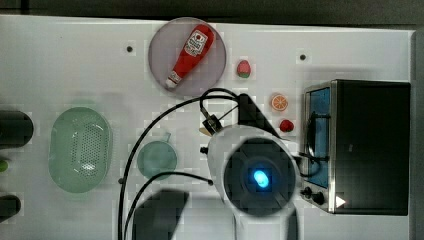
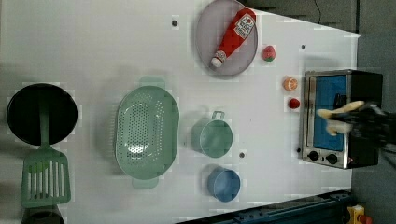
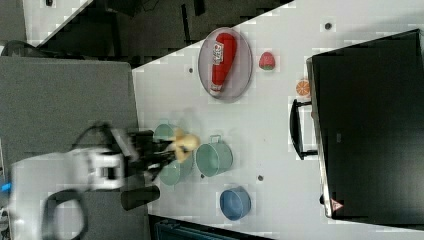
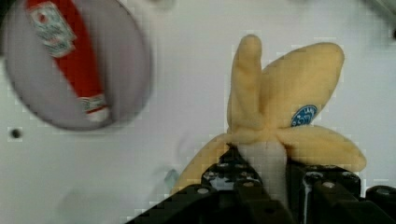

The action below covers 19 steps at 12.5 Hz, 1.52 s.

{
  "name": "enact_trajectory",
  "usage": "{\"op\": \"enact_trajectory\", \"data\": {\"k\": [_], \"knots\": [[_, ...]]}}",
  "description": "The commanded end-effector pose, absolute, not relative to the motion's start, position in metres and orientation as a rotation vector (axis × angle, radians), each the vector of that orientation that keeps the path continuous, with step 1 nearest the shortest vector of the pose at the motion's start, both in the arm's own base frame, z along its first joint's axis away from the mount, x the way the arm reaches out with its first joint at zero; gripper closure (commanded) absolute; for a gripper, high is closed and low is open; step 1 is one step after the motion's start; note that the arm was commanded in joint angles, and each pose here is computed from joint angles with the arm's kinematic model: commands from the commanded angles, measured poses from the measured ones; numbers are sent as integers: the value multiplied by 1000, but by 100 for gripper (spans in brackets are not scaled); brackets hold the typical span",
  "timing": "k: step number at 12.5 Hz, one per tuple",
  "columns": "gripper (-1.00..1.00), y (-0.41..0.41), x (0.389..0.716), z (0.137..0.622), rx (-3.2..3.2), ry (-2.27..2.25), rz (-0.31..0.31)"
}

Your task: Pick banana from table and place on oven.

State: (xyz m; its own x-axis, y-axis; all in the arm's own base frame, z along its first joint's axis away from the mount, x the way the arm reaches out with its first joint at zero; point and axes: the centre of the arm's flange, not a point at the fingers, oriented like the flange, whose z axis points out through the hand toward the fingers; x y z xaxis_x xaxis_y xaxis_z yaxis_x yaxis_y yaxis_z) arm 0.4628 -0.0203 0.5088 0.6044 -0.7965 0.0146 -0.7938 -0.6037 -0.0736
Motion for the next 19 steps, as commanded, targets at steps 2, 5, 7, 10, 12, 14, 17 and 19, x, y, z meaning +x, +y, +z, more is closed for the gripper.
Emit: {"op": "enact_trajectory", "data": {"k": [2,5,7,10,12,14,17,19], "knots": [[64,-46,461,547,-2757,1425,-21],[64,-98,459,570,-2700,1465,-69],[64,-141,454,565,-2709,1471,-68],[64,-205,453,545,-2834,1332,-87],[64,-244,460,528,-2898,1246,-108],[64,-284,463,506,-2963,1181,-89],[64,-335,470,474,-3082,1056,-35],[64,-350,479,460,-3154,956,3]]}}
